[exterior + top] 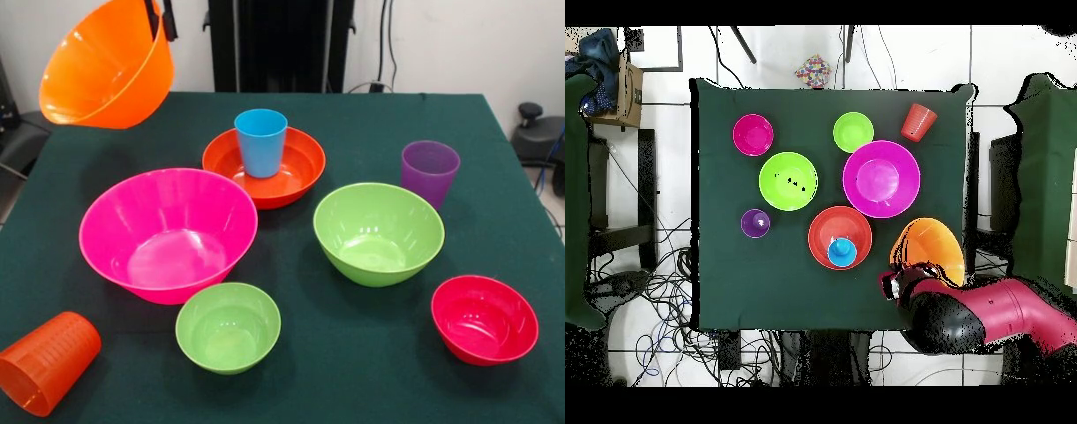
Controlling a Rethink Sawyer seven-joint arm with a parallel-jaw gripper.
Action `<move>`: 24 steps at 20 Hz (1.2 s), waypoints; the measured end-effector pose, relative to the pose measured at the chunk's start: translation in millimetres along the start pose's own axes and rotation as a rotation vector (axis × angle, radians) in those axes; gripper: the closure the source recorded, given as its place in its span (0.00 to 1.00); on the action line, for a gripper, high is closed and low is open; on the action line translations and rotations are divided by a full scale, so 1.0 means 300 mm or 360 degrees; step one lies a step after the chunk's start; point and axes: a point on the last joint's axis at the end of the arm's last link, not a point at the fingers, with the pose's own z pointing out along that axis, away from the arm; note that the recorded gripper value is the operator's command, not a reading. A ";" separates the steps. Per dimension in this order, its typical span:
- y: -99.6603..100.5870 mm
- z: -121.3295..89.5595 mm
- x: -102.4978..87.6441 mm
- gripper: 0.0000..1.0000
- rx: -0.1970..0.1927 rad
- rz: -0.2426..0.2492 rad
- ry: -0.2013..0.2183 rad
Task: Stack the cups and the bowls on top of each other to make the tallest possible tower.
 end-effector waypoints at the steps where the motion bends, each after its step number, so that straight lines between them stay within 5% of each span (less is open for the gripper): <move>1: 0.005 -0.011 -0.006 1.00 0.0010 -0.0011 0.0010; 8: 0.042 -0.054 -0.061 1.00 0.0129 -0.0123 0.0045; 18: 0.181 -0.081 -0.190 1.00 0.0538 -0.0661 0.0088; 24: 0.243 -0.099 -0.250 1.00 0.0656 -0.0755 0.0102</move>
